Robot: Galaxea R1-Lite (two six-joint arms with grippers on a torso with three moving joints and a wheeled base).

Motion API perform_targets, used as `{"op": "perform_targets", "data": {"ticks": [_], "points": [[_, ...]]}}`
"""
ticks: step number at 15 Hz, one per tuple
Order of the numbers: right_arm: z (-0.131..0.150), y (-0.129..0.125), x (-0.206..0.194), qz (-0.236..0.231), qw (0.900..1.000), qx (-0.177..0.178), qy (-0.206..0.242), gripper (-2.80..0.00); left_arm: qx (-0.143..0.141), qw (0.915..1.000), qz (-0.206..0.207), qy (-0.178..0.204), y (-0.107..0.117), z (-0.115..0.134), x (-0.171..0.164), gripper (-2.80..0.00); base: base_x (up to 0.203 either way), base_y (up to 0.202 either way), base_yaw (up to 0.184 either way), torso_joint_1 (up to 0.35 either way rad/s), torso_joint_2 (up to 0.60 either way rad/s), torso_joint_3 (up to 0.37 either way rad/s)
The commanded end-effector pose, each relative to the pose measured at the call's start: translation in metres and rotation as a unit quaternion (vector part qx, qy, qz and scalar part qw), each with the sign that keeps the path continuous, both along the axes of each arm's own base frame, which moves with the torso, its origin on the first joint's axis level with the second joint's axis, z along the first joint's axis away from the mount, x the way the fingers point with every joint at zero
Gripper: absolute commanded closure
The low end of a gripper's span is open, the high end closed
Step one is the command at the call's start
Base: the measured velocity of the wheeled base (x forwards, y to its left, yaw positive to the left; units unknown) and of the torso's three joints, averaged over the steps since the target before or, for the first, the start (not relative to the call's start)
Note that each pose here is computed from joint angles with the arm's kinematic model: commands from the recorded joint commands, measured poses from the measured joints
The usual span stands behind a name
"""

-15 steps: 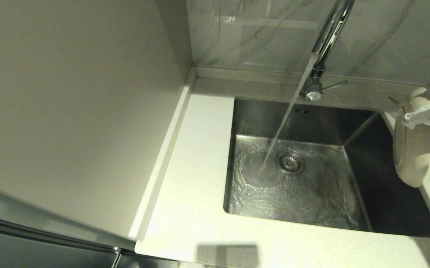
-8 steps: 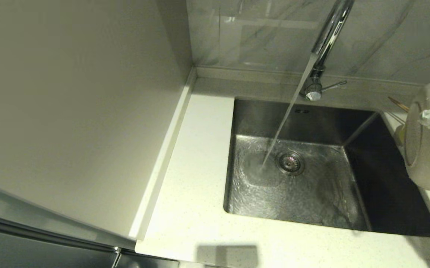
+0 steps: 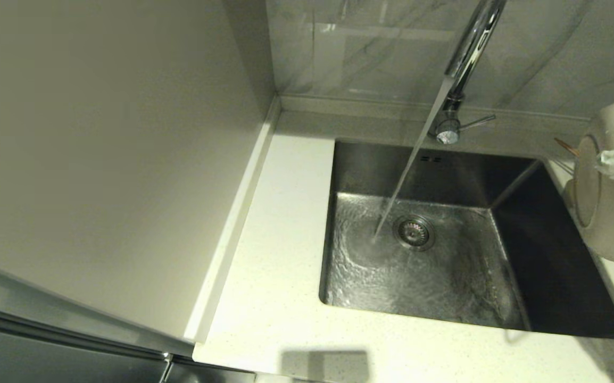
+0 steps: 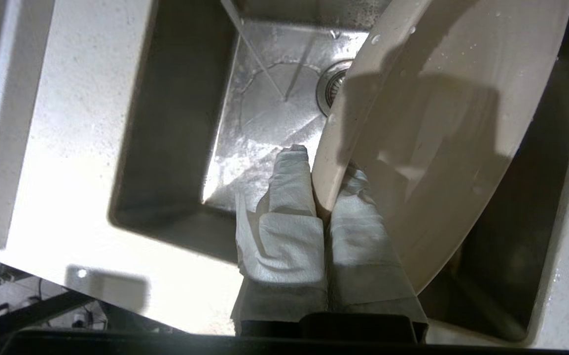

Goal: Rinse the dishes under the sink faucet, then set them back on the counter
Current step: Place the plate on the table

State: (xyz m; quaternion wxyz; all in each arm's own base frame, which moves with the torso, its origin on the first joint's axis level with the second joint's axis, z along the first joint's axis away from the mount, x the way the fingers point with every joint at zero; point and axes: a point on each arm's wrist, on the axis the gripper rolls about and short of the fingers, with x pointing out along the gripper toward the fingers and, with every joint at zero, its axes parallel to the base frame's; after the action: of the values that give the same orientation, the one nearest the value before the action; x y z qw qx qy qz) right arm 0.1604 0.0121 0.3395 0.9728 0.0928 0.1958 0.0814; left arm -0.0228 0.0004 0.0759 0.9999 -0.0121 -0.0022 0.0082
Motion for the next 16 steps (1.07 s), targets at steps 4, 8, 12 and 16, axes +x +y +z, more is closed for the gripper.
{"op": "perform_targets", "data": {"ticks": [4,8,12,16], "points": [[0.050,0.008,-0.005,0.034,0.995,0.007,-0.093,0.00,0.000,1.0000,0.000,-0.001,0.000,0.000,0.000,0.00,0.000,0.000,0.000,0.000,0.00,0.000],[0.005,0.021,0.014,0.065,0.998,0.019,0.004,0.00,0.000,1.0000,0.000,-0.001,0.000,0.000,0.000,0.00,0.000,0.000,0.000,0.000,0.00,0.000],[0.049,0.024,0.014,0.070,0.994,0.044,-0.068,0.00,0.000,1.0000,0.000,-0.001,0.000,0.000,0.000,0.00,0.000,0.000,0.000,0.000,0.00,0.000],[0.023,0.025,0.016,0.068,0.997,0.035,-0.018,0.00,0.000,1.0000,0.000,-0.001,0.000,0.000,0.000,0.00,0.000,0.000,0.000,0.000,0.00,0.000]]}}
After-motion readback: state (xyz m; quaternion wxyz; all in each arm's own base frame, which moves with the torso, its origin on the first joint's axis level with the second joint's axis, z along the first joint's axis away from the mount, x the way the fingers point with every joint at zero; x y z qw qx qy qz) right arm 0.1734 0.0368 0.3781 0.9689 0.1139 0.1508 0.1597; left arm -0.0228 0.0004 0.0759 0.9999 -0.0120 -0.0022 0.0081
